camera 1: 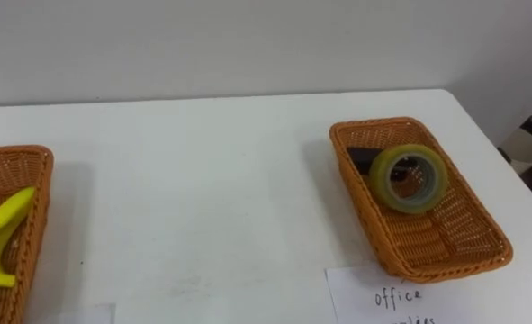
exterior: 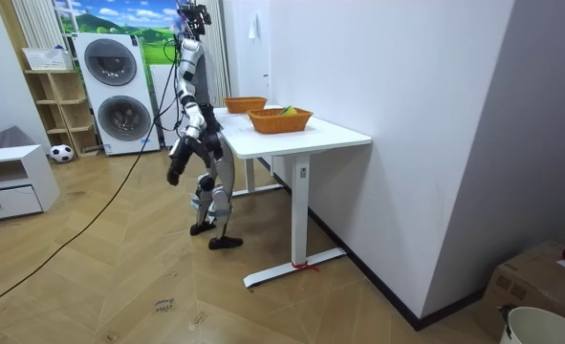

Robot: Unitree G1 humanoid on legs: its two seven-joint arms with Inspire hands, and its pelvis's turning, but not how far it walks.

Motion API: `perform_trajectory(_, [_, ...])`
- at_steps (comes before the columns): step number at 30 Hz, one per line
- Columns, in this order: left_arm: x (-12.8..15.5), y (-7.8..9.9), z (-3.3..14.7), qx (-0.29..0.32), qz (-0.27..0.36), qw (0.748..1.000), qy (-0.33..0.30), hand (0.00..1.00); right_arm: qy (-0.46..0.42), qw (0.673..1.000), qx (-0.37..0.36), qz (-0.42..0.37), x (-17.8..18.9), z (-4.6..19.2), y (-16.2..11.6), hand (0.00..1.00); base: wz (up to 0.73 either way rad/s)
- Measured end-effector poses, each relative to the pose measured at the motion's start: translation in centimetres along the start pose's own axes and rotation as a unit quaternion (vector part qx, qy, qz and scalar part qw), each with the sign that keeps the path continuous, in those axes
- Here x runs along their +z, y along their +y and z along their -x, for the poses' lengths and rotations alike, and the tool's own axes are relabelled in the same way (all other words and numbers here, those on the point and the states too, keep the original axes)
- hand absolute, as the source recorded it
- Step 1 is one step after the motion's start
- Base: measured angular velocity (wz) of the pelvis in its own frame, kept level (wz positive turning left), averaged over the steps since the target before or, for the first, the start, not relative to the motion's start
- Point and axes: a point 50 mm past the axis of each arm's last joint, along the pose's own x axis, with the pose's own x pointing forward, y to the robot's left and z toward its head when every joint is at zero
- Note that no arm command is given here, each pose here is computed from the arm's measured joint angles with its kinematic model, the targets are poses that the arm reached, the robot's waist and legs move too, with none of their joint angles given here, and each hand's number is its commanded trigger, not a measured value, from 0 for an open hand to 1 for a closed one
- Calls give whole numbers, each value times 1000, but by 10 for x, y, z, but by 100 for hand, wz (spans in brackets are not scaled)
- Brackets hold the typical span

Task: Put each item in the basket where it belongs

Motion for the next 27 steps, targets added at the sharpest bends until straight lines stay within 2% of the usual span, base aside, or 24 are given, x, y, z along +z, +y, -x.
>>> perform_trajectory(5, [4,-10,-1,-20,3,1000,7,0,45,991,62,109,-45,0,-4,0,0])
perform_trajectory(7, [11,-14,-1,-25,0,1000,1,0,48,974,112,191,-62,2,-1,0,0])
perform_trajectory(9, [15,-17,-2,-30,-5,1000,-1,0,38,945,159,284,-73,3,-1,0,0])
perform_trajectory(10, [18,-20,-2,-34,-19,999,-8,0,23,916,197,349,-79,7,4,0,6])
perform_trajectory(11, [19,-21,-1,-35,-28,999,-14,0,16,901,216,376,-81,9,8,0,9])
perform_trajectory(14, [37,-28,0,-43,-60,996,-58,0,-30,798,308,518,-90,22,26,0,9])
perform_trajectory(18, [50,-30,2,-45,-57,993,-89,0,-65,712,362,598,-97,33,40,0,7])
perform_trajectory(22, [59,-34,5,-51,-68,989,-120,0,-101,654,363,656,-96,33,41,0,6])
perform_trajectory(25, [62,-34,5,-53,-61,988,-133,0,-113,634,361,675,-97,33,40,0,5])
perform_trajectory(27, [63,-36,6,-57,-57,988,-133,0,-116,632,359,677,-97,33,40,0,0])
